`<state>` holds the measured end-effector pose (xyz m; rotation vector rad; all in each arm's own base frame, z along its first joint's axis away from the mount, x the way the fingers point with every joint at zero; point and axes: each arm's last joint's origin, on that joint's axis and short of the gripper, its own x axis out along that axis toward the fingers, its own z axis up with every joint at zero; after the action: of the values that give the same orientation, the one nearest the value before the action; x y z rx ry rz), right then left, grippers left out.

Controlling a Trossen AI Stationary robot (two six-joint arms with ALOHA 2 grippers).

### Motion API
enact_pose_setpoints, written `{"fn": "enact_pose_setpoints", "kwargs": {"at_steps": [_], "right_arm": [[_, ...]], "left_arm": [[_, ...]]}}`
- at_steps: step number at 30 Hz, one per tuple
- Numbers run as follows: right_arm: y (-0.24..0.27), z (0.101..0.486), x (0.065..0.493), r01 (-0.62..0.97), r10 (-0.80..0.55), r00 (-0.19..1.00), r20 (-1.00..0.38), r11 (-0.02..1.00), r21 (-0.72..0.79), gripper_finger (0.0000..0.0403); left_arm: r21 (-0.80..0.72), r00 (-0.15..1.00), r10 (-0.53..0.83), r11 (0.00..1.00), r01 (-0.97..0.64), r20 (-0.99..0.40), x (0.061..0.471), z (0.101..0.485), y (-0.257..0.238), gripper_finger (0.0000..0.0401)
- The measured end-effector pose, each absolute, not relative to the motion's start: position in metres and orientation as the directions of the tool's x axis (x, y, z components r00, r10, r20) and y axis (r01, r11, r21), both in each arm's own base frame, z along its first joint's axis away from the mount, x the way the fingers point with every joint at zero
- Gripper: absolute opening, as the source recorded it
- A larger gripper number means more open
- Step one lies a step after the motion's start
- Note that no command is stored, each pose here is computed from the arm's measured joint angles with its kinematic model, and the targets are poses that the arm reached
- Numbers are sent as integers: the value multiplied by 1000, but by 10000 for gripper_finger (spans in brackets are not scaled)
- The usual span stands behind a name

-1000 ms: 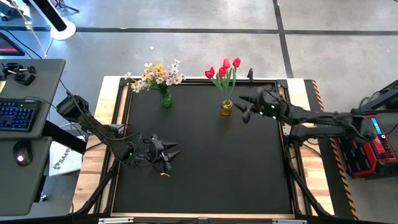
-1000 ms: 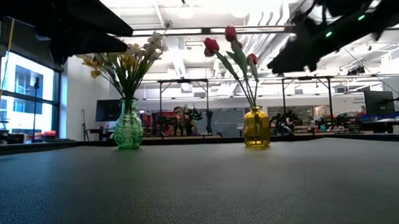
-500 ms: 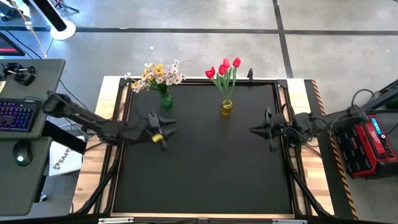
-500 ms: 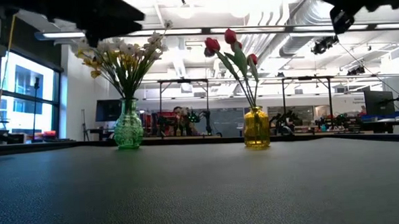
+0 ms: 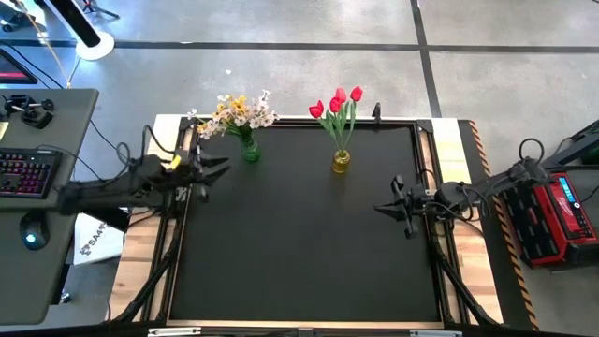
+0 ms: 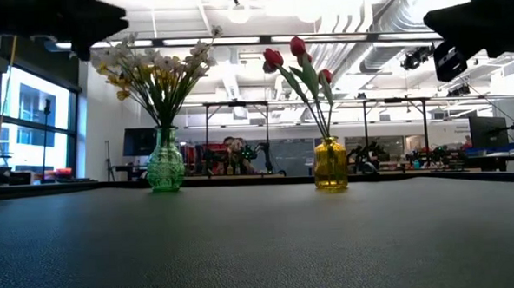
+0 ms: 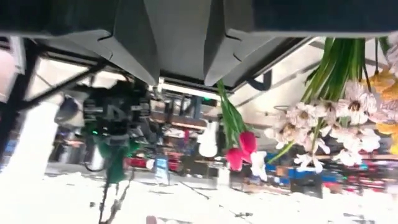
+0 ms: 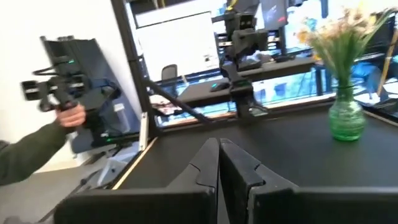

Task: Sort flowers into vase by color
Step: Return to Home Position

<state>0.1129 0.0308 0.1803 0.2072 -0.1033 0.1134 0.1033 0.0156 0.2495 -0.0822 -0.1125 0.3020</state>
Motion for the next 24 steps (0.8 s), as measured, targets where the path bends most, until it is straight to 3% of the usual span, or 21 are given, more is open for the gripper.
{"fn": "enact_pose_setpoints", "kwargs": {"at_steps": [7, 12, 18, 22, 24], "right_arm": [[28, 179, 111, -141, 124, 987, 102, 972, 186, 0], [28, 179, 111, -138, 123, 987, 100, 977, 162, 0], [20, 182, 112, -28, 16, 992, 129, 995, 96, 0], [9, 182, 113, 96, -114, 984, 134, 987, 130, 0], [6, 182, 114, 104, -122, 983, 137, 986, 132, 0]], "left_arm": [[-109, 960, 276, 957, -270, 51, 86, 237, 20, 78], [-121, 975, 213, 971, -204, 67, 91, 208, 19, 52], [-67, 978, 187, 981, -181, 91, 96, 179, 19, 23], [-37, 948, 314, 949, -313, 52, 93, 172, 26, 3], [-43, 952, 303, 953, -301, 47, 93, 171, 28, 2]]}}
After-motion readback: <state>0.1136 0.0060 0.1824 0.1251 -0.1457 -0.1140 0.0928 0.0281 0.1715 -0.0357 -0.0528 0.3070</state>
